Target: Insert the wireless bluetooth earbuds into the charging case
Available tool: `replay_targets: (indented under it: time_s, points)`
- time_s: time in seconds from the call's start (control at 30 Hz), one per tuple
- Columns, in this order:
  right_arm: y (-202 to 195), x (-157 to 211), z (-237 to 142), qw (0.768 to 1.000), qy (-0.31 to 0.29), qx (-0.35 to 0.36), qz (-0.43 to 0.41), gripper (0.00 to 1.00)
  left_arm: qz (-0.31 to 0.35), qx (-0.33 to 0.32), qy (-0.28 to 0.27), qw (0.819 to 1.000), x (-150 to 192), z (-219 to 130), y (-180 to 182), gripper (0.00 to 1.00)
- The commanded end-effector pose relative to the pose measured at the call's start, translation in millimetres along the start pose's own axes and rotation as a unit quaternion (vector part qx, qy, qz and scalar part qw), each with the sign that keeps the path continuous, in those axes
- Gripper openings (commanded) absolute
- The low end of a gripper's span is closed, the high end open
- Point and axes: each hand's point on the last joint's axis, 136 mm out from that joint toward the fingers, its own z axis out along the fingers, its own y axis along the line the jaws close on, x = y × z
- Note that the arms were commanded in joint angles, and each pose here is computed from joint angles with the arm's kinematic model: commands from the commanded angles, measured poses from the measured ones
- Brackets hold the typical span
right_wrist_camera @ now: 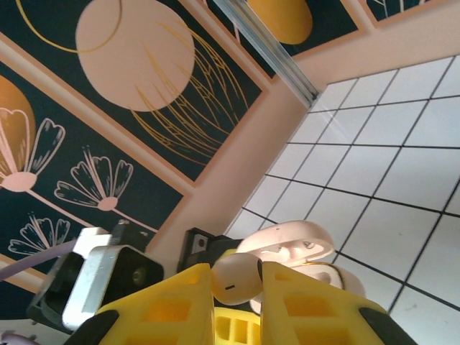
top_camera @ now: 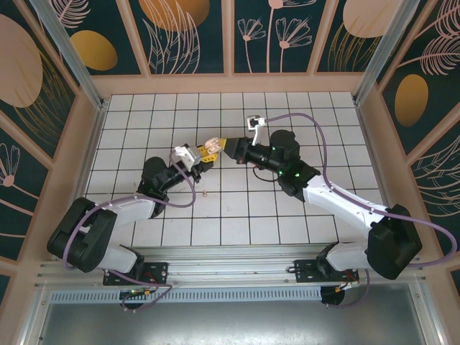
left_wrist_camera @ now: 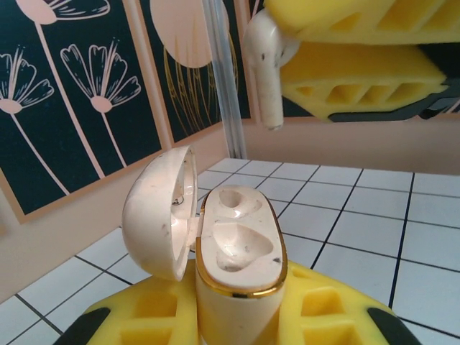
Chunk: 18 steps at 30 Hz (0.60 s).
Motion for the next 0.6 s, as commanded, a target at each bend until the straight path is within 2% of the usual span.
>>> replay_targets:
  time_s: [0.0, 0.57]
  points:
    - [9.6, -10.3, 3.4, 0.999, -0.031, -0.021, -0.003, 0.20, -0.011, -0.003, -0.050, 0.999, -25.6, 5.6, 3.6, 0.12]
    - [8.2, 4.9, 27.8, 1.000, -0.006, -0.026, -0.002, 0.19, -0.028, -0.009, -0.053, 0.998, -27.3, 11.1, 6.4, 0.12]
